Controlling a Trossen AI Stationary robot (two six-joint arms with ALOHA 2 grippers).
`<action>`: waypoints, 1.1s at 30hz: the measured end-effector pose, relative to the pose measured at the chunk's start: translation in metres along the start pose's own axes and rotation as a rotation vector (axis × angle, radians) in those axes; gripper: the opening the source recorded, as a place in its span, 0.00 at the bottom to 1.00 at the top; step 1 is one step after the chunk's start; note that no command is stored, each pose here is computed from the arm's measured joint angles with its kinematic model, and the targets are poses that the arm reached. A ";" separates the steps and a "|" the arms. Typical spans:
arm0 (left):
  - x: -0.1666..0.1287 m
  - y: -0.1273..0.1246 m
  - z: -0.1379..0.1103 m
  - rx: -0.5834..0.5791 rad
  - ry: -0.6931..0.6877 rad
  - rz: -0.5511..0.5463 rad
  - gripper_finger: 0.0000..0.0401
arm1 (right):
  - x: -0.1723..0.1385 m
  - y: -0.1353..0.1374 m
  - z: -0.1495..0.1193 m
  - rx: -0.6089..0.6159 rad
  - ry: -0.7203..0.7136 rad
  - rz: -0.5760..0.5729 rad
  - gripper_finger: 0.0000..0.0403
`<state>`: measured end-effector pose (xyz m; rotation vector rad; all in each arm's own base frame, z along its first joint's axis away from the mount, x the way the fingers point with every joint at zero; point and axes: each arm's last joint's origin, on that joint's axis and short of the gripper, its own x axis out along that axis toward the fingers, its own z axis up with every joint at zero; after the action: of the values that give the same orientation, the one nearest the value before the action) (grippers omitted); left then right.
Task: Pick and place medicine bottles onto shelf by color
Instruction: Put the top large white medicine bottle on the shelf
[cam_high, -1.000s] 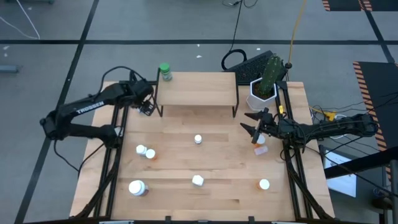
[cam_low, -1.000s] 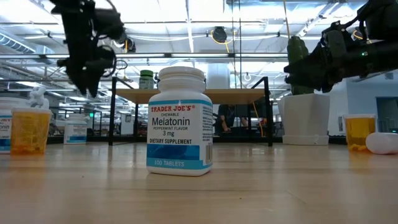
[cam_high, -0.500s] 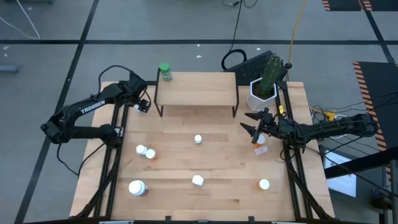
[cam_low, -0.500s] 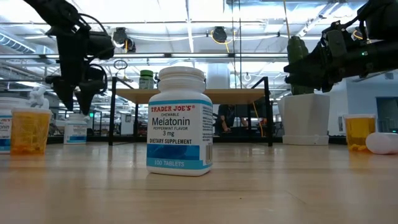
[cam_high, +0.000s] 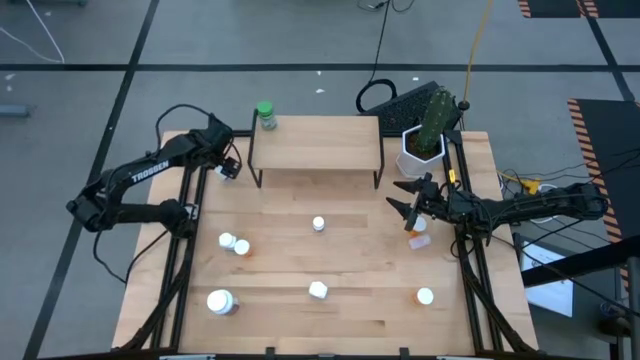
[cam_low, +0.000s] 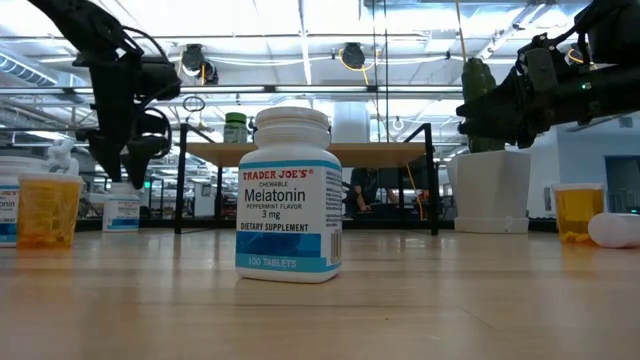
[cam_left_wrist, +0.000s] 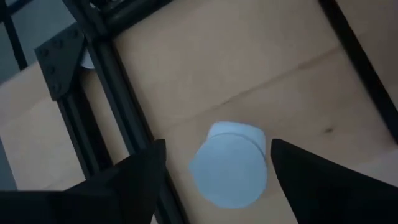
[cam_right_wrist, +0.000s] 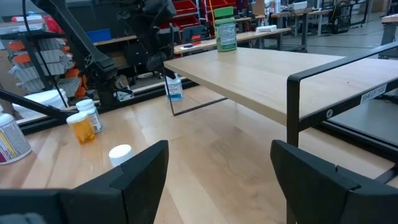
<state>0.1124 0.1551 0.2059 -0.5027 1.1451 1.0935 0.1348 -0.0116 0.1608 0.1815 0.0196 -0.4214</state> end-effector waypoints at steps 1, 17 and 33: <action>0.000 0.000 0.000 0.002 0.001 -0.004 0.71 | 0.000 0.000 0.000 0.000 0.000 0.000 0.69; 0.015 -0.001 -0.009 -0.002 0.048 -0.040 0.70 | 0.000 0.000 0.000 0.001 0.000 0.000 0.69; 0.010 -0.001 -0.011 -0.052 0.070 -0.038 0.48 | 0.000 0.000 0.000 0.000 0.000 0.001 0.69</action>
<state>0.1080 0.1496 0.1925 -0.6054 1.1659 1.0827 0.1347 -0.0116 0.1608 0.1820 0.0194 -0.4206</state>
